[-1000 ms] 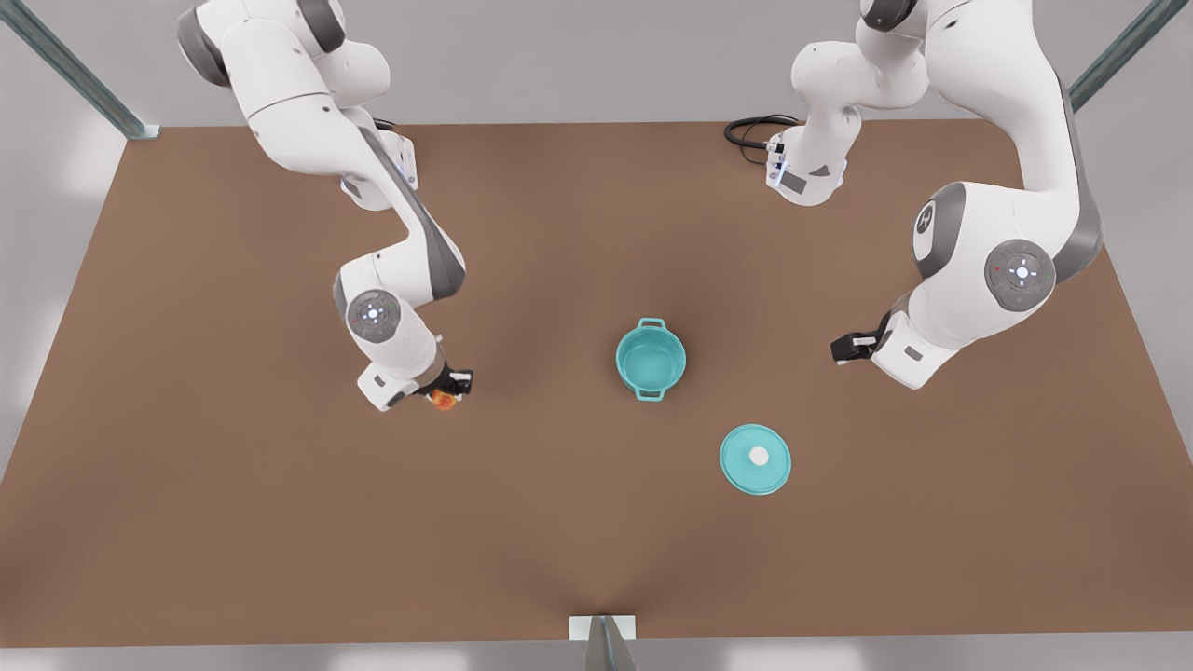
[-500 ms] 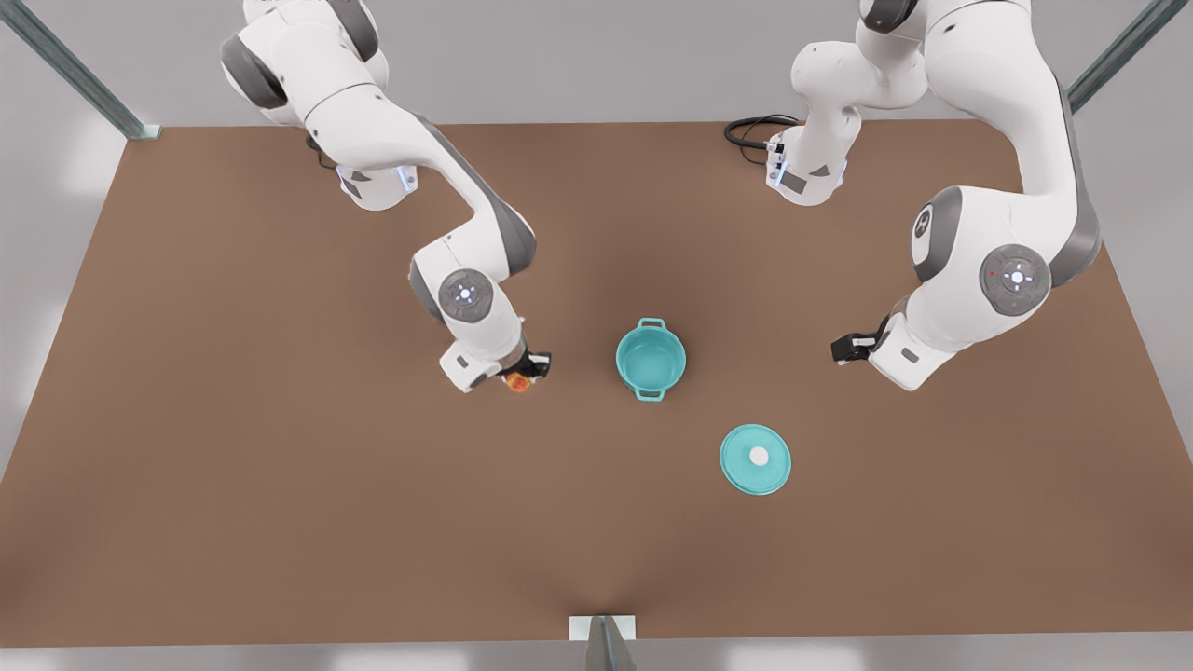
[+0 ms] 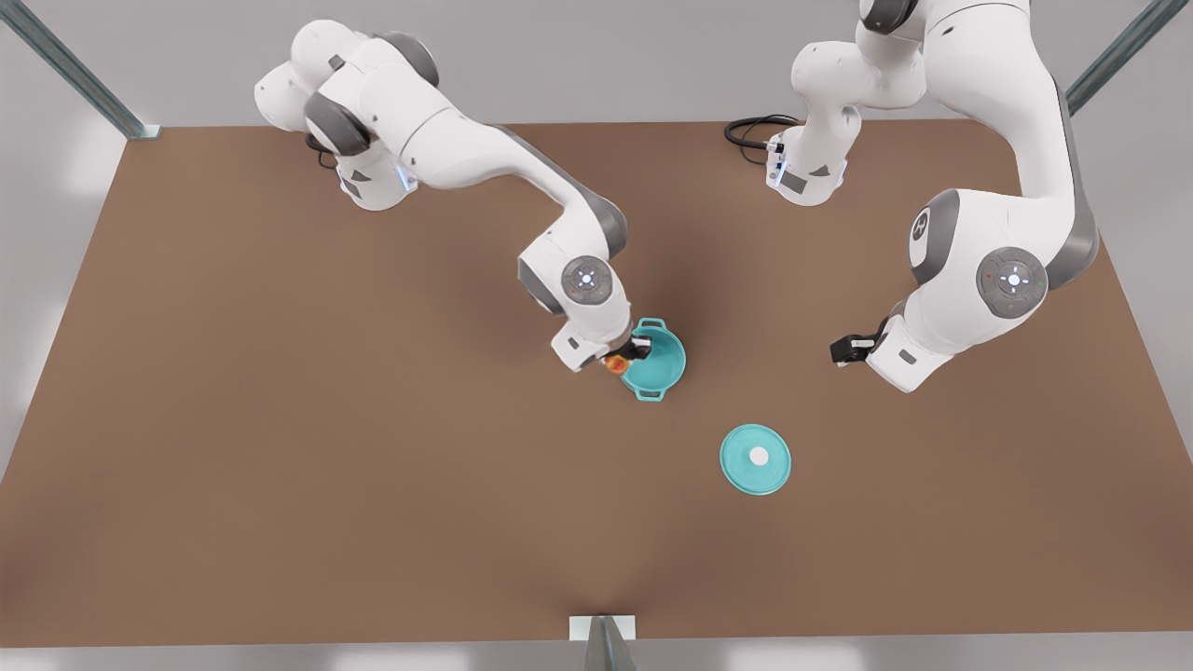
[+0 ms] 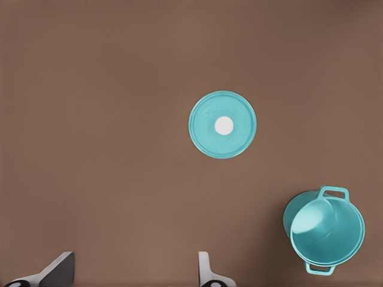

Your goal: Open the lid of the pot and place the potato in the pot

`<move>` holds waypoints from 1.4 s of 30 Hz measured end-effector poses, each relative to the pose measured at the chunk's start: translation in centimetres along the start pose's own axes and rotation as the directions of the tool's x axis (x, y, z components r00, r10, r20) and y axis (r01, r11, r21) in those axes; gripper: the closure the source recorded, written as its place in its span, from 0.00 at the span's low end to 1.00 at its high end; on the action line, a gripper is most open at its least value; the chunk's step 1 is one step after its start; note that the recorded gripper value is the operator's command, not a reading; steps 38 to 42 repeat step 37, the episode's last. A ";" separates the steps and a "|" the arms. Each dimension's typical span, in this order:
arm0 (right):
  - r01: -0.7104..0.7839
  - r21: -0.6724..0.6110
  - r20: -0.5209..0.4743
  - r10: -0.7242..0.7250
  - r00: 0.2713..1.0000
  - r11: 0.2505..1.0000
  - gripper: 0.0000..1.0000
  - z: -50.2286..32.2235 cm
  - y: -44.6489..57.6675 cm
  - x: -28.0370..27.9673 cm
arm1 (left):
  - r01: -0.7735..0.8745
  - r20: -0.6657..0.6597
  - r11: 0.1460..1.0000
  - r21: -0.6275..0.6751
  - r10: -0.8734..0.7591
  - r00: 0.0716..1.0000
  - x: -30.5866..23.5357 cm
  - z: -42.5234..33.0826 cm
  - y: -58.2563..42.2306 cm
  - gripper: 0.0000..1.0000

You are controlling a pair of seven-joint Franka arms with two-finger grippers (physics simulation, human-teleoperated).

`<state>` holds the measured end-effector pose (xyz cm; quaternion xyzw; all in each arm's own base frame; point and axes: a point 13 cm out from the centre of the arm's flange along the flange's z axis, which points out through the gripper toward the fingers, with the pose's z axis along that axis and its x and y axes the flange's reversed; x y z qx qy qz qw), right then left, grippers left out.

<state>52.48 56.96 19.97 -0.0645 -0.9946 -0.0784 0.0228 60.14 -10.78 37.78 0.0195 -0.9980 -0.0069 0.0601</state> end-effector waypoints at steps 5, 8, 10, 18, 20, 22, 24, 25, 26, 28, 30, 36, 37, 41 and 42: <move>-0.042 -0.010 0.009 0.042 0.999 0.999 0.46 3.4 2.2 1.0 | -0.003 -0.002 1.000 0.001 0.003 1.000 -0.1 0.2 -0.1 0.00; -0.076 -0.047 0.033 0.078 0.996 0.996 0.45 5.2 3.4 0.6 | -0.003 -0.002 1.000 0.001 0.003 1.000 -0.1 0.3 -0.1 0.00; -0.087 -0.066 0.068 0.092 0.993 0.994 0.45 6.0 4.4 0.3 | -0.004 -0.002 1.000 0.001 0.004 1.000 -0.2 0.4 -0.1 0.00; -0.116 -0.103 0.075 0.124 0.989 0.988 0.45 8.6 7.5 3.7 | -0.008 -0.001 1.000 0.000 0.008 1.000 -0.2 0.4 -0.2 0.00; -0.131 -0.107 0.075 0.139 0.987 0.986 0.41 8.8 7.6 3.8 | -0.007 -0.001 1.000 0.000 0.007 1.000 -0.2 0.4 -0.1 0.00; -0.146 -0.110 0.075 0.155 0.985 0.983 0.00 8.9 7.6 3.8 | -0.007 -0.001 1.000 0.000 0.007 1.000 -0.2 0.4 -0.1 0.00; -0.159 -0.113 0.077 0.168 0.983 0.981 0.00 8.8 7.6 3.6 | -0.007 -0.002 1.000 0.000 0.007 1.000 -0.2 0.4 -0.1 0.00; -0.166 -0.114 0.078 0.175 0.981 0.980 0.00 8.7 7.6 3.5 | -0.007 -0.003 1.000 0.000 0.007 1.000 -0.2 0.5 0.0 0.00; -0.173 -0.118 0.081 0.183 0.980 0.978 0.00 8.2 7.6 3.3 | -0.007 -0.003 1.000 0.001 0.007 1.000 -0.2 0.5 0.0 0.00; -0.210 -0.154 0.101 0.226 0.969 0.966 0.00 0.8 7.0 0.2 | -0.006 -0.002 1.000 0.001 0.006 1.000 -0.2 0.5 0.0 0.00; -0.339 -0.140 0.124 0.356 0.926 0.930 0.00 -9.6 -2.0 -9.6 | -0.006 0.006 1.000 0.006 0.006 1.000 -0.4 0.0 -0.1 0.00; -0.612 0.117 0.194 0.586 0.786 0.782 0.00 -22.7 -44.4 -25.6 | -0.015 0.032 1.000 0.015 0.015 0.999 -1.3 -1.2 -0.8 0.00; -0.607 0.141 0.200 0.578 0.791 0.782 0.00 -24.1 -47.6 -25.7 | -0.016 0.031 1.000 0.015 0.016 0.999 -1.3 -1.2 -0.8 0.00; -0.607 0.141 0.200 0.578 0.791 0.782 0.00 -24.1 -47.6 -25.7 | -0.016 0.031 1.000 0.015 0.016 0.999 -1.3 -1.2 -0.8 0.00; -0.607 0.141 0.200 0.578 0.791 0.782 0.00 -24.1 -47.6 -25.7 | -0.016 0.031 1.000 0.015 0.016 0.999 -1.3 -1.2 -0.8 0.00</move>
